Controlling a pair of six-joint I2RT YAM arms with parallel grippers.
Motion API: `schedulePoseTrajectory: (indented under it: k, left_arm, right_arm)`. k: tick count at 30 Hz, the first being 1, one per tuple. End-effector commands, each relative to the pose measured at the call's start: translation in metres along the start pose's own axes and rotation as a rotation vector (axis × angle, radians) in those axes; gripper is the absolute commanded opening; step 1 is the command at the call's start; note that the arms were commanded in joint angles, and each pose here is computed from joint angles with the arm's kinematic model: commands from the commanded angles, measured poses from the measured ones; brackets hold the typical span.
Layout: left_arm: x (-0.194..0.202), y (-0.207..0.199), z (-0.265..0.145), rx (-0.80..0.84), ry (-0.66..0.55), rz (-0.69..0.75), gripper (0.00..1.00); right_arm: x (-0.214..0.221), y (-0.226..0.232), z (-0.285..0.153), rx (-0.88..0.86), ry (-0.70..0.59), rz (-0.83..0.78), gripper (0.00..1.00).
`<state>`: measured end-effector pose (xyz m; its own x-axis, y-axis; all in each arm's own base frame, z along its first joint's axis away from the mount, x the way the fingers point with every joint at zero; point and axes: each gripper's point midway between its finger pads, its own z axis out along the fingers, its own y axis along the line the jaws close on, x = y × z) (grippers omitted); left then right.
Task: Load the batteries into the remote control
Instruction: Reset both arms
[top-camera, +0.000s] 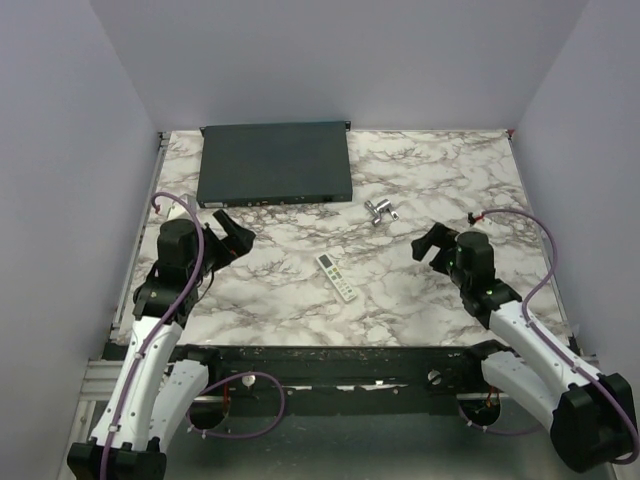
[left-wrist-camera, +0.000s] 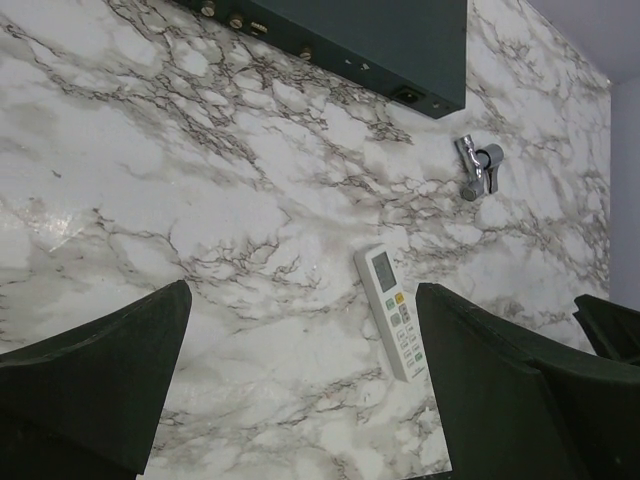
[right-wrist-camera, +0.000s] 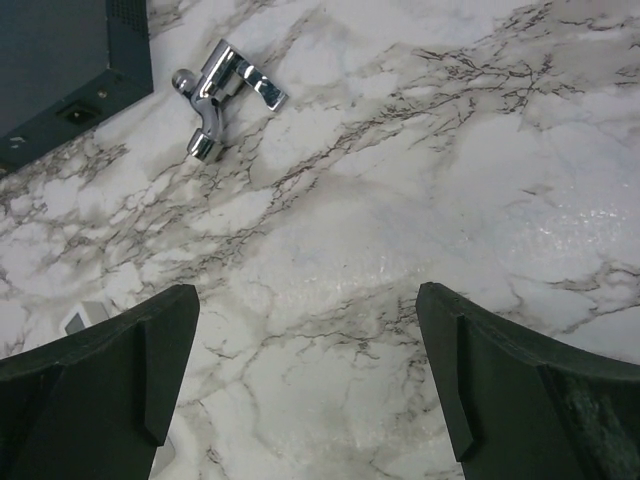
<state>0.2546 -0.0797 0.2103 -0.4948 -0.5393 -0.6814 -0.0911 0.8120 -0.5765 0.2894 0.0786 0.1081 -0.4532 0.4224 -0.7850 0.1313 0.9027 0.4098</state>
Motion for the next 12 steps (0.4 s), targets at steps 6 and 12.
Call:
schedulePoseTrajectory:
  k: [6, 12]
  left_arm:
    - [-0.007, 0.012, 0.001, -0.037, -0.078, 0.0, 0.96]
    - [-0.016, 0.017, -0.007, -0.071, -0.128, 0.001, 0.98]
  right_arm:
    - [-0.025, 0.001, -0.002, -0.008, -0.123, 0.001, 1.0]
    - [-0.023, 0.004, -0.005, -0.034, -0.126, -0.006, 1.0]
